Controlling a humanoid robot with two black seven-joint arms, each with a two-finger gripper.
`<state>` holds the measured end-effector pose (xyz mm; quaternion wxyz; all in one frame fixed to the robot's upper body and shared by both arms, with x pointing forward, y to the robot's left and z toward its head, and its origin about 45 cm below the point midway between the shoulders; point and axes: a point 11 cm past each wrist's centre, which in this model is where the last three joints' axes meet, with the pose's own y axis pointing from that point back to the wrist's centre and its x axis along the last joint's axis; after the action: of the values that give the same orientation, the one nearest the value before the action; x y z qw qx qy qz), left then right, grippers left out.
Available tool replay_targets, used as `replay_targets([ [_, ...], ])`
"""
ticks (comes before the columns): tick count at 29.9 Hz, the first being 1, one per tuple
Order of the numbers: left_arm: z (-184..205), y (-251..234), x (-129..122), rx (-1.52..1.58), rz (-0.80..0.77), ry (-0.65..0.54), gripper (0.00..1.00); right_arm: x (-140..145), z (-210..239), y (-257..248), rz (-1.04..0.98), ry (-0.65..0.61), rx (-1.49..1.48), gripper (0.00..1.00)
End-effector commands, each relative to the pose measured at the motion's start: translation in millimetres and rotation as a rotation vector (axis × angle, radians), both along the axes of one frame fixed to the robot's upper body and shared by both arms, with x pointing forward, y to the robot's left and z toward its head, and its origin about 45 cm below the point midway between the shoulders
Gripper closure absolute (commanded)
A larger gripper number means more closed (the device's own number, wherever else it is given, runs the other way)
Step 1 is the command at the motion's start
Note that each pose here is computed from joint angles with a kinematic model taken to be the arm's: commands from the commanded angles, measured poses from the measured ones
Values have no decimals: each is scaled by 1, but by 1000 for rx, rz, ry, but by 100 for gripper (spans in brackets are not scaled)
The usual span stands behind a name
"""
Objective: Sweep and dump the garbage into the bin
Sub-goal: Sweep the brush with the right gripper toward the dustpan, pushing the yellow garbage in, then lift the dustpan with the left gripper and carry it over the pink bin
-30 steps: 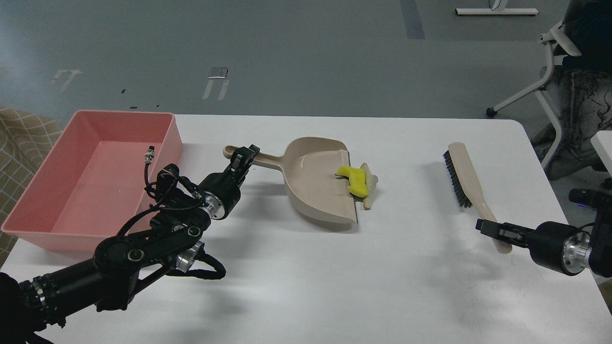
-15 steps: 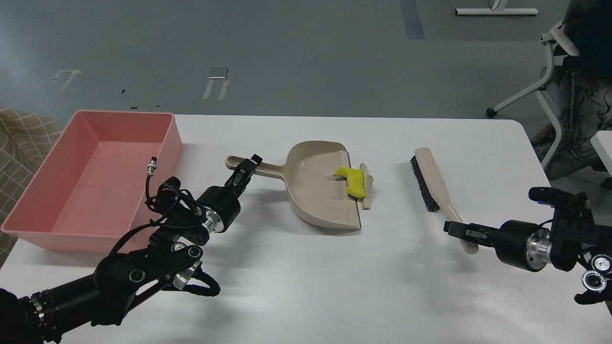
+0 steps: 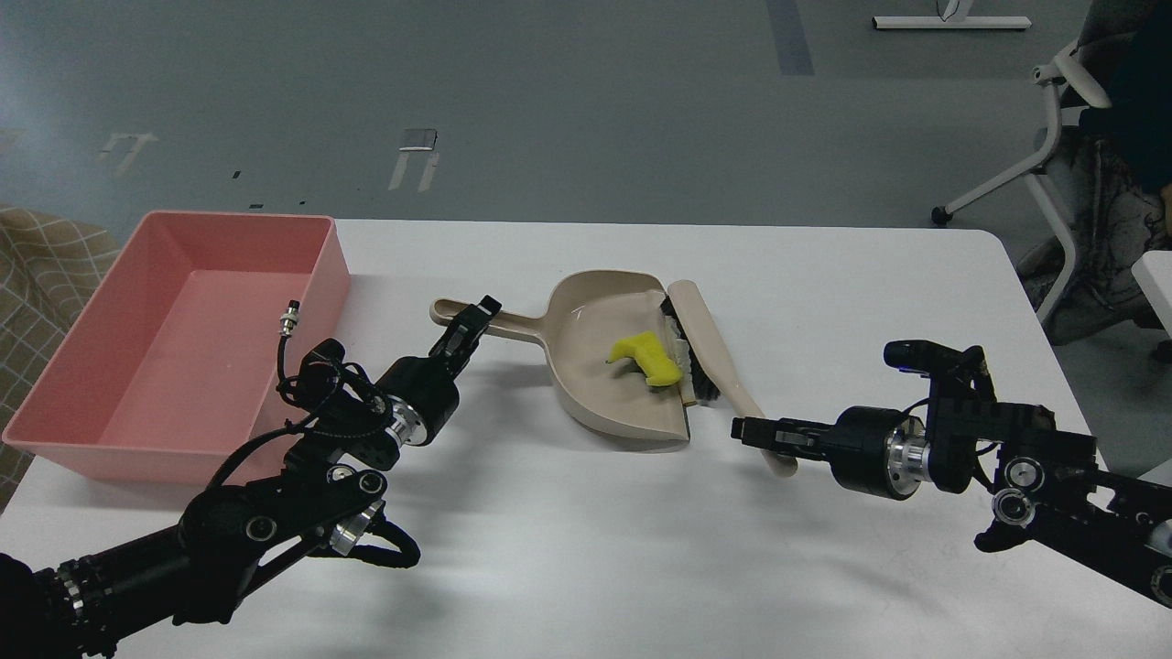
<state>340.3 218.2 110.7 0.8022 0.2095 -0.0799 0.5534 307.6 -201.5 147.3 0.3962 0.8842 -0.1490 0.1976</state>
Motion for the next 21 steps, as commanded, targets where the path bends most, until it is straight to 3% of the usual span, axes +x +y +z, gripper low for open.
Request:
replay_targets([
  [1, 0, 0, 0, -1, 1, 2, 100, -3, 1, 29, 40, 7, 54, 100],
  [10, 3, 0, 2, -14, 11, -4, 100, -10, 15, 59, 100, -3, 122, 100],
  [17, 15, -3, 12, -78, 46, -22, 100, 1, 57, -5, 63, -81, 32, 100],
  [21, 24, 2, 20, -194, 134, 0, 100, 12, 81, -66, -47, -144, -51, 100],
])
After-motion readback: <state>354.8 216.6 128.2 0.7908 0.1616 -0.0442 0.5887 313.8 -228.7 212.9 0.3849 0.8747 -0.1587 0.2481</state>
